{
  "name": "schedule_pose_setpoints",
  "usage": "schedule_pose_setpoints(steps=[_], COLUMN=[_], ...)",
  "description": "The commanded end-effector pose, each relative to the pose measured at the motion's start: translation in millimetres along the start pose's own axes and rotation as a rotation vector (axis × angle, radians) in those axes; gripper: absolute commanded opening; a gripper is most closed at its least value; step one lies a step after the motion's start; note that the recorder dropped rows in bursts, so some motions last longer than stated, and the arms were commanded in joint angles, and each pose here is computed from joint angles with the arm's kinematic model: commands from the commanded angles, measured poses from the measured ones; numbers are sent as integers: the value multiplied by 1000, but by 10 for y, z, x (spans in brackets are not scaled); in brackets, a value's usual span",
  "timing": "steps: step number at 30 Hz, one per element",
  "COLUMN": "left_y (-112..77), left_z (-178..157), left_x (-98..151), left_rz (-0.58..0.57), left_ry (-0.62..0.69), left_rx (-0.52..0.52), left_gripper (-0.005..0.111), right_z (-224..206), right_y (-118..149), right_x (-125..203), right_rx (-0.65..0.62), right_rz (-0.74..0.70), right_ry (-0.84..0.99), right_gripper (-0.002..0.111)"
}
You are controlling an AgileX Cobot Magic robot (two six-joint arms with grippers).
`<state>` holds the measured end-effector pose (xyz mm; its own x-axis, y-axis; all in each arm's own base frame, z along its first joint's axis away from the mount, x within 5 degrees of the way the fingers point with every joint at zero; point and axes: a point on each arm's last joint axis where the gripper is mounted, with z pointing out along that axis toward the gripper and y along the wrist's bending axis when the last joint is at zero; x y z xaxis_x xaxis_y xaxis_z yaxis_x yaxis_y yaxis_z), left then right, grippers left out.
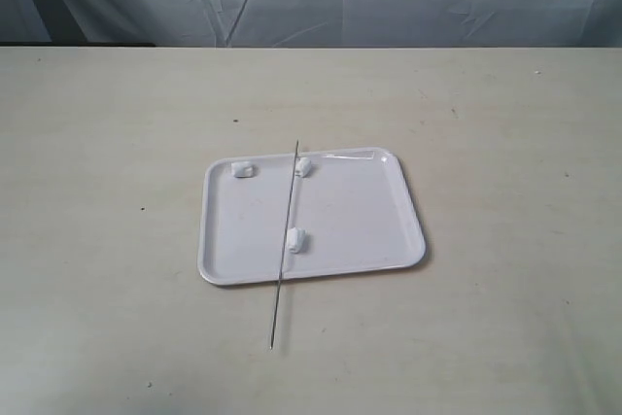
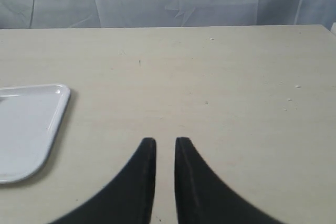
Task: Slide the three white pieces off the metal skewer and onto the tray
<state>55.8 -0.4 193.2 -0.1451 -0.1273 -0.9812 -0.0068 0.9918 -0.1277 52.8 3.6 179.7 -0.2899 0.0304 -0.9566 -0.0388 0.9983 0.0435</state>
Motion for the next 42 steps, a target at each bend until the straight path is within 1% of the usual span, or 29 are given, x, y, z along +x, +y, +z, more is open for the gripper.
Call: schedule_pose_setpoints(steps=[1,7,14,21,23,25,26,27,42], left_y=[37,47,45,45,43,43,43,43,42], left_z=[-2,-3,-3,-3,-3,-3,-3,-3,-3], left_x=[3,2,2,2,-7,-9,-9,-9,-16], left_rz=[20,89,115,115,111,111,111,111,111], left_ry=[-11,-11,-9,-9,-20,-22,-22,-22,-29], left_rx=[-65,-87,-85,-85,-83,-83,-83,-83,-83], left_gripper=[0,0,0,0,0,0,0,0,0], right_z=[-1,-1,-1,-1,-1,-1,-1,-1,-1], right_y=[2,-1,-5,-5,-21,-24,-24,-24,-24], right_x=[-5,-7,-7,-8,-9,-10,-10,-10,-11], right_rx=[-4,-1,4,4,23,26,26,26,26], right_rz=[-7,-14,-27,-25,-72,-80,-80,-80,-80], right_ry=[-14,-16,-16,-17,-18,-18,-18,-18,-20], right_gripper=[14,14,14,14,14,12,7,-1,-1])
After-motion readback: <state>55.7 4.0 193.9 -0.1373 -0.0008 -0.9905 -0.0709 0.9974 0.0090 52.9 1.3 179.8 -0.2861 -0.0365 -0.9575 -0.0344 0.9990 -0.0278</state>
